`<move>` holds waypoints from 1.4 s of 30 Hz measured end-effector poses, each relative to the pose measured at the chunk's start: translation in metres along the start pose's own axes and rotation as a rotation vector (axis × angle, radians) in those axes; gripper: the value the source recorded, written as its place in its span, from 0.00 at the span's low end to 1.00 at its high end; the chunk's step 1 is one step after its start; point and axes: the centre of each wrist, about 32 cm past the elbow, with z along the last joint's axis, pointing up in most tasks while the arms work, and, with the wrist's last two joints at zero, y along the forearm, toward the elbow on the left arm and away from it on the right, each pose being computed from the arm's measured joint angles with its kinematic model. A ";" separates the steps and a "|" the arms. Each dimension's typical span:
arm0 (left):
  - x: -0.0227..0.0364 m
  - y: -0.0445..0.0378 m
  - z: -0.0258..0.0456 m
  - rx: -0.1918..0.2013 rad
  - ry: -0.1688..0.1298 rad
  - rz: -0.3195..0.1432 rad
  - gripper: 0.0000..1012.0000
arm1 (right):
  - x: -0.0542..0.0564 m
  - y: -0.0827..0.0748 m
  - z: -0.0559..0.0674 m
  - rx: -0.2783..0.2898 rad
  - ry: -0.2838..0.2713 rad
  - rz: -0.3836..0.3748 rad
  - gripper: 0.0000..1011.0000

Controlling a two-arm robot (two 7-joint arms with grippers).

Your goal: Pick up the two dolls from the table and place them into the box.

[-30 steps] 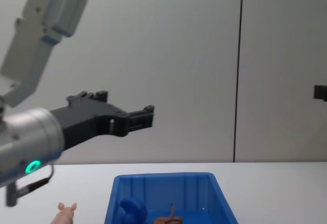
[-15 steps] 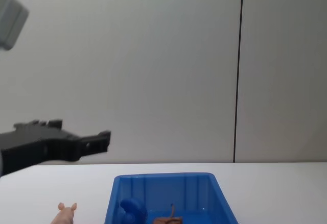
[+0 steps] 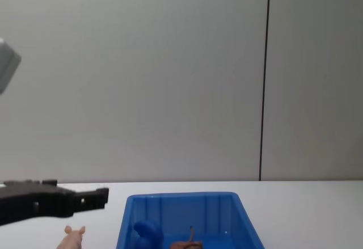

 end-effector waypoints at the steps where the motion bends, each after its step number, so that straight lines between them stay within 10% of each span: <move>1: 0.0013 -0.0012 -0.0006 0.009 0.005 -0.003 0.99 | 0.000 0.000 0.000 0.000 0.000 -0.001 0.99; 24: 0.0361 -0.0428 -0.0145 0.217 0.116 -0.008 0.99 | 0.001 -0.001 0.000 0.002 0.000 -0.005 0.99; 42: 0.0450 -0.0595 -0.0202 0.294 0.152 0.017 0.94 | 0.001 -0.002 0.000 0.001 0.000 -0.005 0.99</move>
